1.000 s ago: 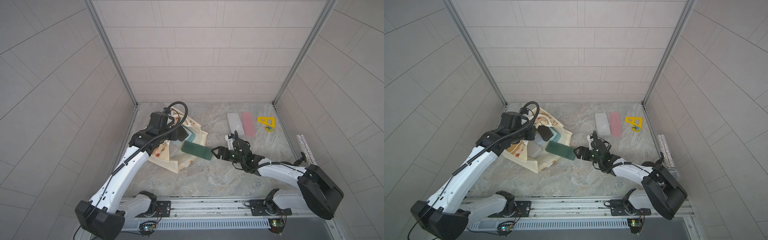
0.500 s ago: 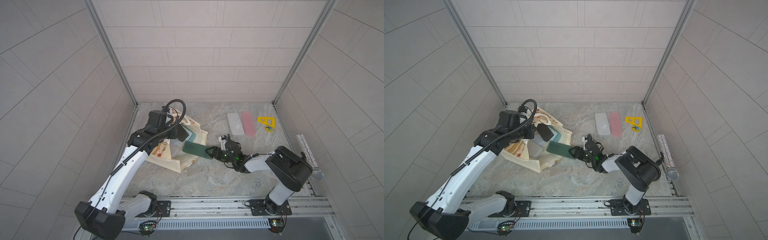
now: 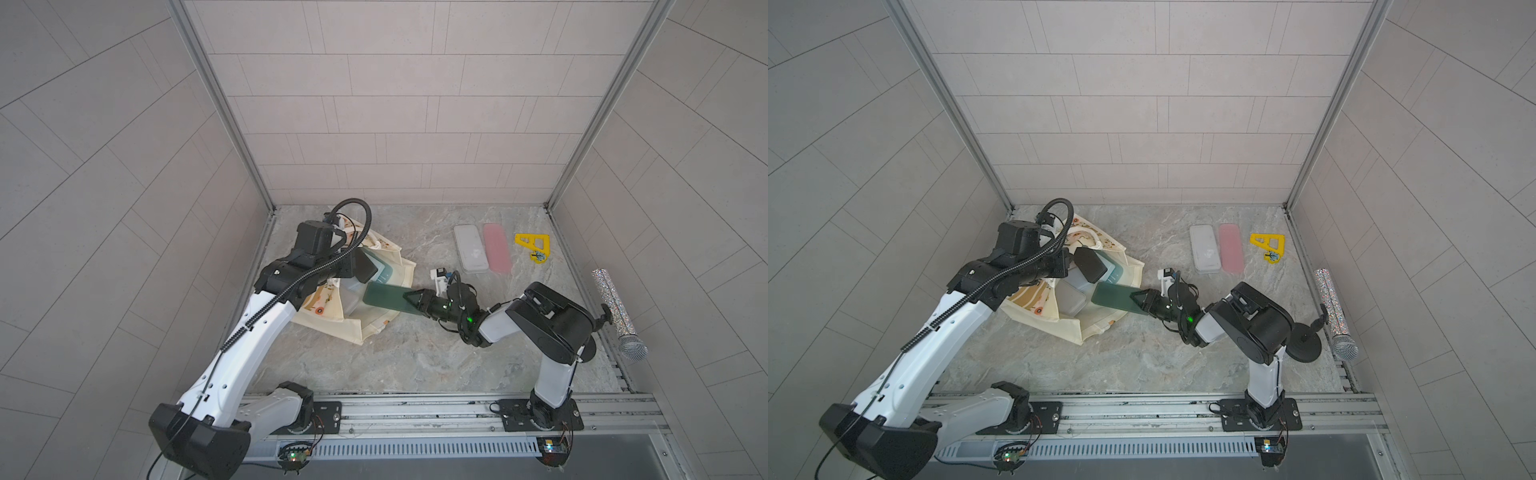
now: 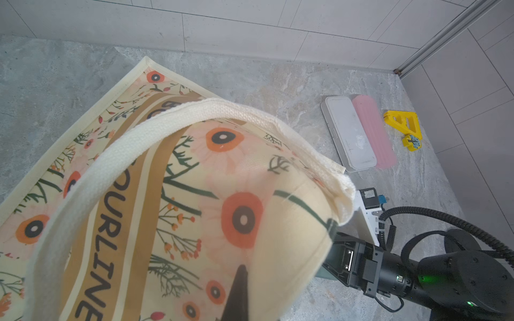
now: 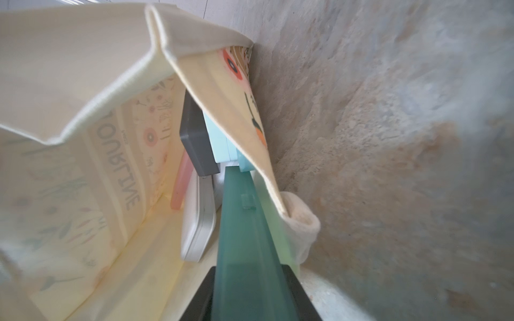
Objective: Take out the pencil case from the canvas bag
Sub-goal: Pick up the pencil case from the canvas bag, then place the pencil case at the center of the board.
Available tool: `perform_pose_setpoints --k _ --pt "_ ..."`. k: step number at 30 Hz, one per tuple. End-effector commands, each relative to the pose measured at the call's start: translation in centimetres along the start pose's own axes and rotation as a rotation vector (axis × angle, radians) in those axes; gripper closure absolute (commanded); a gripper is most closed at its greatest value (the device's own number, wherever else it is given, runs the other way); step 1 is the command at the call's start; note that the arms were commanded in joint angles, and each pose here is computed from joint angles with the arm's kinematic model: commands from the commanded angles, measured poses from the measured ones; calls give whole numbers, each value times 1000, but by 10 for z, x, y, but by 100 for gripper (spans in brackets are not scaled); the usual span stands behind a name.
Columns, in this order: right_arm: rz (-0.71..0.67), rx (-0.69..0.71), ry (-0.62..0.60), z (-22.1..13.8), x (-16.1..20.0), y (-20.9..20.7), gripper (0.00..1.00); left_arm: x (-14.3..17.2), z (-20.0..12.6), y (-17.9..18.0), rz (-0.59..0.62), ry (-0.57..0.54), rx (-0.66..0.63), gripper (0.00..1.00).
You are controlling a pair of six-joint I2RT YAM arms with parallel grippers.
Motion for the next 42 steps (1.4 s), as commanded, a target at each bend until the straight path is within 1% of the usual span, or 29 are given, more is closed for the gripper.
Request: perform_pose_setpoints --k 1,7,11,14,19,24,27,30,34,35,36,38,42 --pt "7 -28 -12 -8 1 9 67 -25 -20 -6 -1 -124 25 100" --pt "-5 -50 -35 -25 1 25 75 -22 -19 -3 7 -116 -3 100" --pt "-17 -61 -55 -39 1 35 76 -20 -18 -1 13 -110 -18 100" --pt "-59 -43 -81 -54 -1 45 76 -19 -19 1 23 -104 -40 100" --pt "-203 119 -143 -92 -5 60 76 -15 -24 7 35 -106 -94 100" --pt "-320 274 -294 -147 -18 73 76 -12 -27 13 32 -120 -134 100" --pt "-364 348 -356 -167 -29 76 75 -10 -23 12 24 -113 -118 100" --pt "-349 386 -401 -172 -42 75 75 -8 -20 10 15 -108 -91 100" --pt "-355 472 -501 -169 -64 76 75 -5 -21 8 12 -105 -74 100" --pt "-361 499 -516 -165 -68 73 75 -4 -22 8 9 -103 -70 100" --pt "-368 484 -548 -162 -76 84 75 -4 -23 8 8 -104 -64 100" --pt "-385 483 -584 -152 -86 89 75 -2 -25 6 5 -105 -52 100" --pt "-439 521 -629 -131 -106 96 75 2 -27 5 0 -102 -33 100"
Point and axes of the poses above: each gripper's point midway between its finger pads, its own z axis out along the fingers, its own y axis along the line the jaws close on, x = y × z, the point moved 7 cm from there along -z, back along the fingers, and after that the axes turned 5 degrees about z, right-handed, at the moved point
